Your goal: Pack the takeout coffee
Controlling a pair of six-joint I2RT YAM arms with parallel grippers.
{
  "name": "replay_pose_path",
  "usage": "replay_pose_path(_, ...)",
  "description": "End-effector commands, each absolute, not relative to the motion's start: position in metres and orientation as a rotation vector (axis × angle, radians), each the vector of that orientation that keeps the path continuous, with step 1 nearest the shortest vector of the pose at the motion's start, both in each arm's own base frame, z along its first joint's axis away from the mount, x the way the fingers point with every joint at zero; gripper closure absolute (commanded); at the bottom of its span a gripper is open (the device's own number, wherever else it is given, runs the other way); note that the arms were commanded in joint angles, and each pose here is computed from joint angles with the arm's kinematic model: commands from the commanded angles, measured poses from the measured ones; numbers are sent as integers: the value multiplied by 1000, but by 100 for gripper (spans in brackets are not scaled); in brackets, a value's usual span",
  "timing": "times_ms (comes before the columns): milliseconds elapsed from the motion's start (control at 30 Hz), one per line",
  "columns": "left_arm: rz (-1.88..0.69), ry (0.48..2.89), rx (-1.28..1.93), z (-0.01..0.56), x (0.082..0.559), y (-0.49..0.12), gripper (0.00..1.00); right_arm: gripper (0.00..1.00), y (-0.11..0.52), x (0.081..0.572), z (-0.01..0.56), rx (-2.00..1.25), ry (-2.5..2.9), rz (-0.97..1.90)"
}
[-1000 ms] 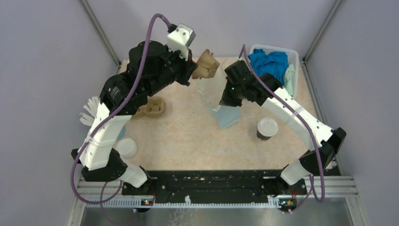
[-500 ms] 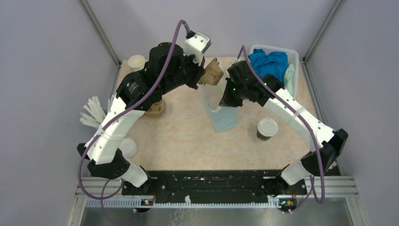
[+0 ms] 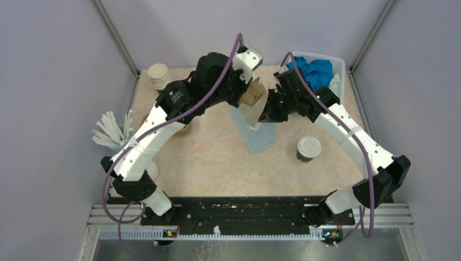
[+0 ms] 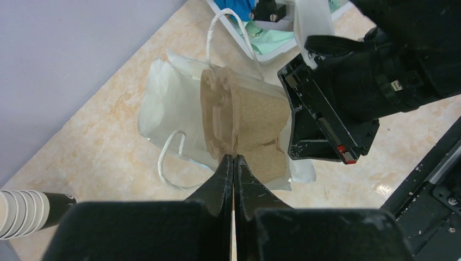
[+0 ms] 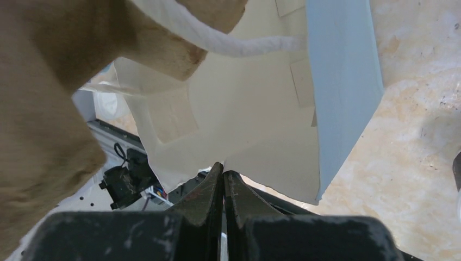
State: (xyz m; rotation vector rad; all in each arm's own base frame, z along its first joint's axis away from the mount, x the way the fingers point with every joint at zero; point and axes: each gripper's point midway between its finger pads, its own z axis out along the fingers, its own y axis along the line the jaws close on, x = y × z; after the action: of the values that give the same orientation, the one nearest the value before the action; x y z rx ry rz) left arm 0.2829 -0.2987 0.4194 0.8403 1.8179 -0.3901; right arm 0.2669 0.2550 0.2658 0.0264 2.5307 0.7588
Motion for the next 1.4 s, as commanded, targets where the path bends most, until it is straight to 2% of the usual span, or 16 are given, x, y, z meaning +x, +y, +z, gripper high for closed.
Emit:
replay_pose_path(0,-315,1777,895,415,291,-311,100,100,247,270,280,-70,2485,816)
replay_pose_path(433,-50,1828,928,378,316,-323,100,100,232,278,273,-127,2535,805)
replay_pose_path(867,-42,1827,1011,357,324,-341,100,100,232,280,269,-129,2531,838)
replay_pose_path(967,-97,1879,971,359,314,-340,49,100,233,279,266,-119,2537,854)
replay_pose_path(1033,-173,1901,887,378,302,-332,26,97,234,276,266,-112,2540,869)
replay_pose_path(1133,-356,1928,774,406,276,-325,18,78,234,270,274,-100,2527,903)
replay_pose_path(1200,-428,1968,662,415,264,-314,13,70,232,266,282,-95,2509,913)
replay_pose_path(1300,-483,2086,415,410,260,-283,2,56,223,261,293,-113,2479,872)
replay_pose_path(1367,-504,2181,261,398,264,-258,2,47,217,259,299,-134,2462,834)
